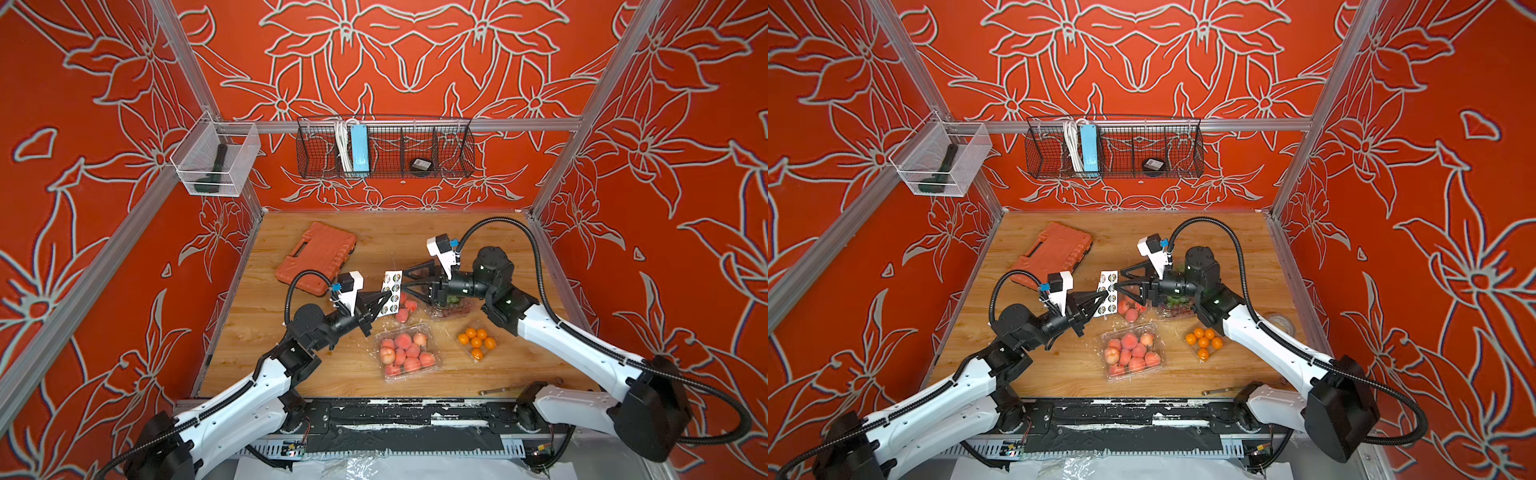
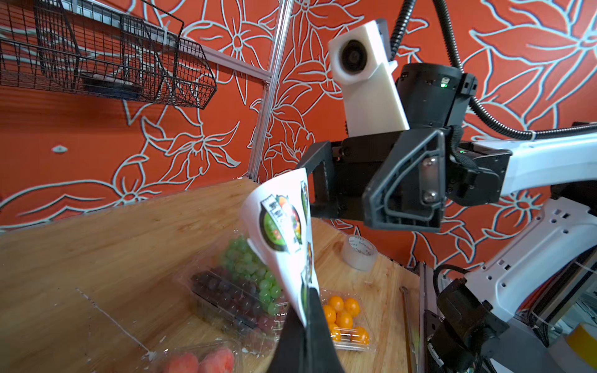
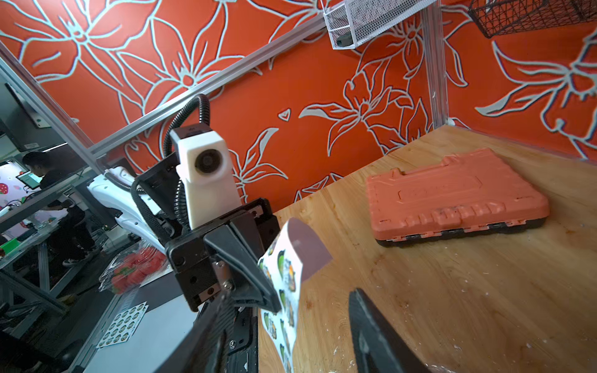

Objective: Label fruit boxes
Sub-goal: Pick up the label sticker from the center of the board, then adjust the label sticker.

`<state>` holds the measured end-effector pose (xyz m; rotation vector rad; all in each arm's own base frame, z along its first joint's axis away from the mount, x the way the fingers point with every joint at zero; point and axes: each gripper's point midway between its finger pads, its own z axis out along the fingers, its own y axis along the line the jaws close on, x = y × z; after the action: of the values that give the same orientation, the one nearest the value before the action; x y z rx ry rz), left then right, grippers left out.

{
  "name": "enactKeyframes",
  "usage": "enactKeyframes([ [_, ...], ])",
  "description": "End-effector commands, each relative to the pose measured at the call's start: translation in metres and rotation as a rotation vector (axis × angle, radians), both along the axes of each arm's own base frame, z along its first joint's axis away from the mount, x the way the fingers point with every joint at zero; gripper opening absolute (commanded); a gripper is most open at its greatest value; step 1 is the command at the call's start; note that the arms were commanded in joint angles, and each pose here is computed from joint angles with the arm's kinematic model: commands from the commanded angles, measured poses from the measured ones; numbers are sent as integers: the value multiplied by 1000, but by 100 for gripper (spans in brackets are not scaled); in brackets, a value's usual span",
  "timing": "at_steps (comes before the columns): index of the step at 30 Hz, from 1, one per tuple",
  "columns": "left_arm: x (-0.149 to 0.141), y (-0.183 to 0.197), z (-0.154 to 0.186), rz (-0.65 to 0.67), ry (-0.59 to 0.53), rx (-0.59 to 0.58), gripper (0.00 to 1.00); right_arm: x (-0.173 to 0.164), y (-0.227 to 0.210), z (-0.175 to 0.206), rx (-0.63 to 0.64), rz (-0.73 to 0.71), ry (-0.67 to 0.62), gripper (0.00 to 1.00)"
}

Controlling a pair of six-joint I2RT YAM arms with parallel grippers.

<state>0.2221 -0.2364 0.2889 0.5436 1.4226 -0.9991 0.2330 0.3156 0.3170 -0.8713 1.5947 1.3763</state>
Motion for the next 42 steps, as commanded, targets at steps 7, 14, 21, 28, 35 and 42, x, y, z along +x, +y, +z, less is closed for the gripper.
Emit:
enactKeyframes([
  [7, 6, -1, 4, 16, -25, -10, 2, -10, 13, 15, 33, 83, -58, 35],
  [14, 10, -5, -2, 13, -15, 4, 3, -7, 16, 15, 44, 82, -59, 22],
  [21, 16, -3, -5, 42, -2, 13, 25, -7, 13, 5, -8, 67, -80, 0],
  [28, -1, -13, 17, -120, -89, 23, 66, -25, -11, 5, -132, 89, -204, 0],
  [35, -40, -27, 39, -449, -189, 16, 94, -65, -36, 24, -45, 223, -281, 0],
  [42, -47, -37, 47, -522, -249, 30, 99, -70, -37, 25, -28, 273, -265, 0],
])
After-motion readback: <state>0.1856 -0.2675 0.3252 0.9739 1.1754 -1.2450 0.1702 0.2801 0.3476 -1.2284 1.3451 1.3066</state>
